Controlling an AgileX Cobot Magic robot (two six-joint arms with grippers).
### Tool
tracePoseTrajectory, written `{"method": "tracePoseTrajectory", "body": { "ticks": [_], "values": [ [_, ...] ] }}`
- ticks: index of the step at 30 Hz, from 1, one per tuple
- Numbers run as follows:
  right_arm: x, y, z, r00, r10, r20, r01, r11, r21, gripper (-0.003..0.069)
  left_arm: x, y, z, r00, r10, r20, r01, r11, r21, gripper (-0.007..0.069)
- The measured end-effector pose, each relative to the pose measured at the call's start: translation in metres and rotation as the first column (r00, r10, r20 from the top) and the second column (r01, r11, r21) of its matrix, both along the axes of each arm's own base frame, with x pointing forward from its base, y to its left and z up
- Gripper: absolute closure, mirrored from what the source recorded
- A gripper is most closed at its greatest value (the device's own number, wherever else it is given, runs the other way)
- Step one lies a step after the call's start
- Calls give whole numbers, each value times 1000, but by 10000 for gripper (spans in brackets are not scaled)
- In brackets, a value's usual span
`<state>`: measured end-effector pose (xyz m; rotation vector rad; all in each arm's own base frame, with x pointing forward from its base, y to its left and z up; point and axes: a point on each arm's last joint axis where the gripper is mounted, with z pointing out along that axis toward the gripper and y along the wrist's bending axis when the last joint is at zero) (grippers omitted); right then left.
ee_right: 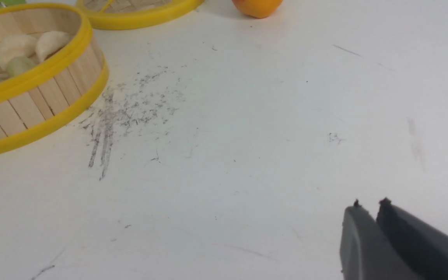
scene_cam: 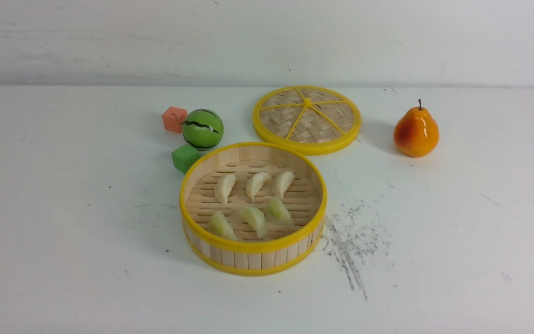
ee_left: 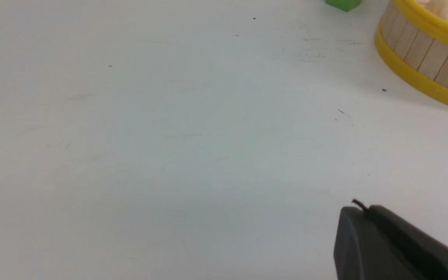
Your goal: Put the dumplings into the steamer on the white table.
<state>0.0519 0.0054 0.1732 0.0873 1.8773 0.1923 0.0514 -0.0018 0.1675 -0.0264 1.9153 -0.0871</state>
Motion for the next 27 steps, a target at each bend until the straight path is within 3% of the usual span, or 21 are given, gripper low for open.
{"method": "tracePoseTrajectory", "body": {
  "ticks": [27],
  "values": [
    [0, 0, 0, 1000, 0, 0, 0, 1000, 0, 558, 0, 0, 0, 1000, -3, 1, 3, 1000, 4, 639]
  ]
}}
